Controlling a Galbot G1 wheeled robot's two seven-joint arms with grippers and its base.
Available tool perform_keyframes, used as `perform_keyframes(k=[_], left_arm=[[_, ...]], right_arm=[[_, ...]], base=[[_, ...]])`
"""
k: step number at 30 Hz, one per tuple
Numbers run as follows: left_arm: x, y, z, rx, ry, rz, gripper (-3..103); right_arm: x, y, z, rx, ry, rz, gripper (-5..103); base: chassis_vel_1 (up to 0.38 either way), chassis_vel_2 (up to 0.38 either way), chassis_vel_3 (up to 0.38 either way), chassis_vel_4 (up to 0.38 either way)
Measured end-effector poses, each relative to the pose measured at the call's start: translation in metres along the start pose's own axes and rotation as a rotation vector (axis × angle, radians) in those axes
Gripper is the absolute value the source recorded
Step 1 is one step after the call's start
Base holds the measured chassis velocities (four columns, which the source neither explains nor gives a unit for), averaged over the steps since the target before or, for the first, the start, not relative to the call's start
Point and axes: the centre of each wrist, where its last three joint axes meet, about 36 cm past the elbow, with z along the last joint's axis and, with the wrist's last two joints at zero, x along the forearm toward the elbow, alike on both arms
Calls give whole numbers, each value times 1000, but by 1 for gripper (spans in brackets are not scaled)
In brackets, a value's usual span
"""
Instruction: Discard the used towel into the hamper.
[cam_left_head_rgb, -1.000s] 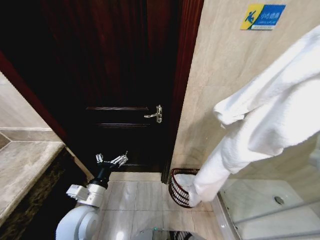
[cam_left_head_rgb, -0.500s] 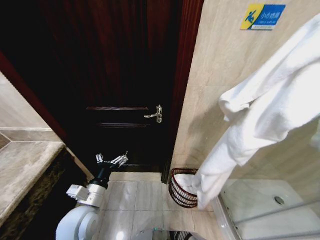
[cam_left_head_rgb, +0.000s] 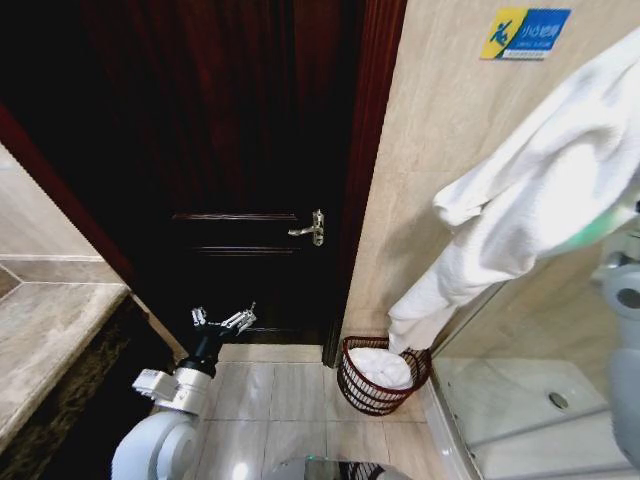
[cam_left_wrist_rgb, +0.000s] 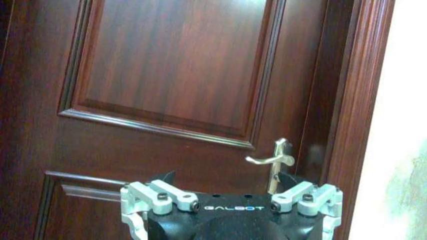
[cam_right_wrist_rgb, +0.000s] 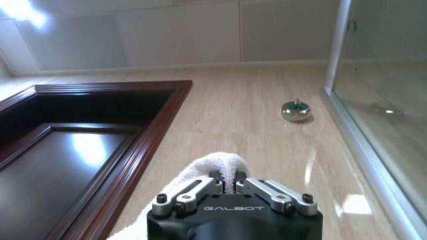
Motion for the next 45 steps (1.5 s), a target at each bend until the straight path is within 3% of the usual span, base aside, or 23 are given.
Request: perform_keyframes(k=[6, 45], left_arm=[[0, 0, 0, 0, 0, 0, 100], [0, 0, 0, 0, 0, 0, 100]], right_arm=[[-2, 12, 10, -20, 2, -10, 5], [21, 14, 29, -14, 51, 23, 5]], base=[[0, 0, 0, 0], [0, 0, 0, 0]])
